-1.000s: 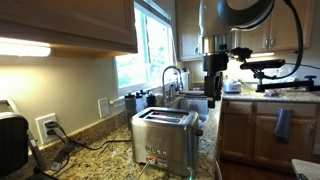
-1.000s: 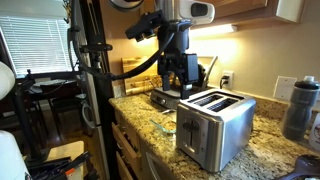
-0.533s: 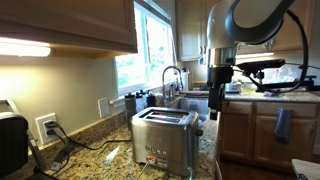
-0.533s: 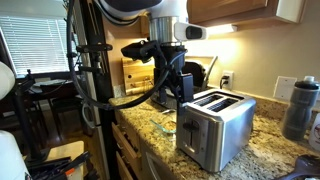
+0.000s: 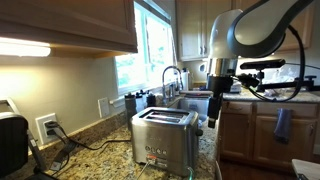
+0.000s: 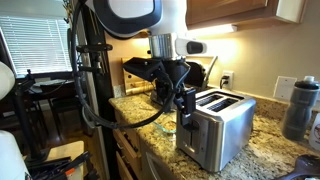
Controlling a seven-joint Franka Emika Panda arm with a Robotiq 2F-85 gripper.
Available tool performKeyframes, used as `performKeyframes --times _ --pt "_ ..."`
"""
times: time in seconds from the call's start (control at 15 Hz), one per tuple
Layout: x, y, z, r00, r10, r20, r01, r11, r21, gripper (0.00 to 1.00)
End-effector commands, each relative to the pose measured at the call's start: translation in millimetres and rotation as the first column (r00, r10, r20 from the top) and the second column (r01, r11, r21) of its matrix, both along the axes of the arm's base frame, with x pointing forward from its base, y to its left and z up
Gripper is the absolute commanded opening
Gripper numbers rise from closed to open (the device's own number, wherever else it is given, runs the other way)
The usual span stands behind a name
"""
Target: Put the slice of bread on the left side of the toaster and push the lever down
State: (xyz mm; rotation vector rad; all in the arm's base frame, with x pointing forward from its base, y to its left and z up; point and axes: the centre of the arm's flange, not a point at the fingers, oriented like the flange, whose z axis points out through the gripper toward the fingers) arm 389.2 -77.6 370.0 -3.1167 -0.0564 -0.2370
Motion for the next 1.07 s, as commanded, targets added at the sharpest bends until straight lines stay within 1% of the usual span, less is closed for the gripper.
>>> performKeyframes --times 0.0,0.53,0.6,0.73,1.0 --pt "5.0 -2.6 -14.0 0.999 0.032 0.044 -0.033 0.999 0.009 0.55" --pt "24.4 3.3 -40.7 0.995 0.067 0.070 -0.070 0.997 0.031 0.04" --pt "26.1 3.0 -42.6 0.995 0.070 0.075 -0.073 0.997 0.031 0.01" --pt "29.6 -1.8 -41.5 0.993 0.072 0.091 -0.075 0.997 0.026 0.00" --pt "35.4 -16.0 -29.4 0.990 0.065 0.129 -0.067 0.998 0.016 0.03"
